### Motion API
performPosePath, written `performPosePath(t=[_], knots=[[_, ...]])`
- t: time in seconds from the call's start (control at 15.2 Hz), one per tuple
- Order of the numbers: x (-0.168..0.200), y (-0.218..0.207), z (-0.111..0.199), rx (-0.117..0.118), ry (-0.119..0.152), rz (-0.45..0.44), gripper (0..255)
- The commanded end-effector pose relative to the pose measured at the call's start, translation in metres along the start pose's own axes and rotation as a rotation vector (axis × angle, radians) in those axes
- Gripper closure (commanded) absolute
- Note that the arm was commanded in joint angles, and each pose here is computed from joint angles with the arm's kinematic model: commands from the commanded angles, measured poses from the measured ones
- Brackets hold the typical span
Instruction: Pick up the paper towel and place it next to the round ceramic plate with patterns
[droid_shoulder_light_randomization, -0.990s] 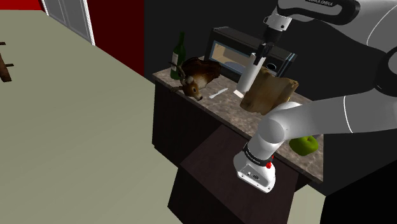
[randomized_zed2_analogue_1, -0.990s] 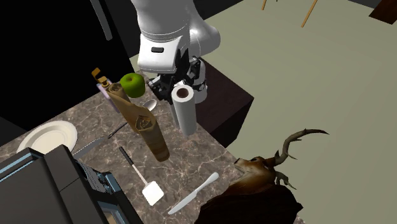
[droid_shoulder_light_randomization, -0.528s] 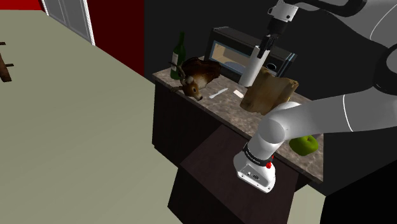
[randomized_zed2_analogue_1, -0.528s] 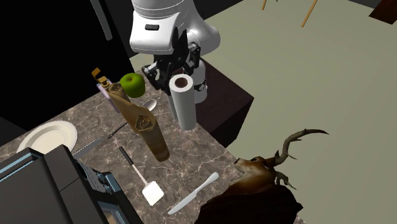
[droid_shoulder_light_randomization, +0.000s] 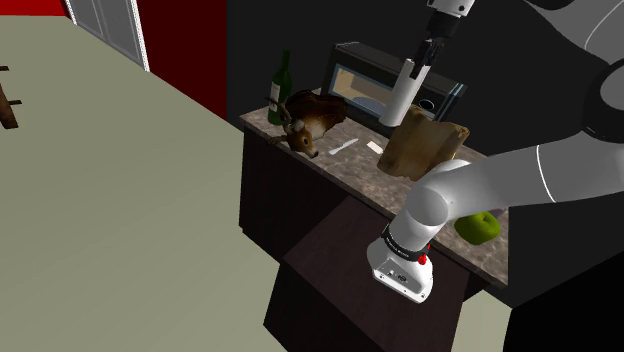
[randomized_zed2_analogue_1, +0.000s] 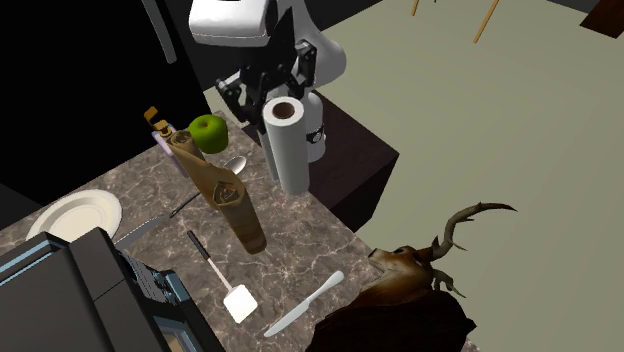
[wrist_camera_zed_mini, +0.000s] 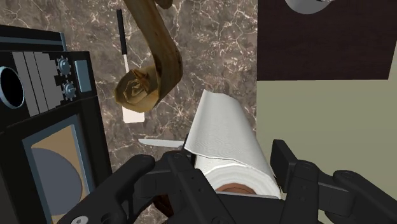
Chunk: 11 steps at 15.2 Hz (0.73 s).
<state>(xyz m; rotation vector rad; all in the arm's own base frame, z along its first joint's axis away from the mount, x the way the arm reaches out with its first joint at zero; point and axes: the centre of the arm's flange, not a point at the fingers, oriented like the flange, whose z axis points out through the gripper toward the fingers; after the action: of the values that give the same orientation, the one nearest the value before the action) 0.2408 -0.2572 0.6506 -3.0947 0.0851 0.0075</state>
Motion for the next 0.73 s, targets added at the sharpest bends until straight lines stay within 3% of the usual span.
performPosePath(t=[0.0, 0.33, 0.66], knots=[[-0.001, 0.0, -0.012, 0.0, 0.0, 0.0, 255], [-0.001, -0.001, -0.037, 0.0, 0.0, 0.0, 255], [-0.054, 0.037, -0.039, 0.0, 0.0, 0.0, 255]])
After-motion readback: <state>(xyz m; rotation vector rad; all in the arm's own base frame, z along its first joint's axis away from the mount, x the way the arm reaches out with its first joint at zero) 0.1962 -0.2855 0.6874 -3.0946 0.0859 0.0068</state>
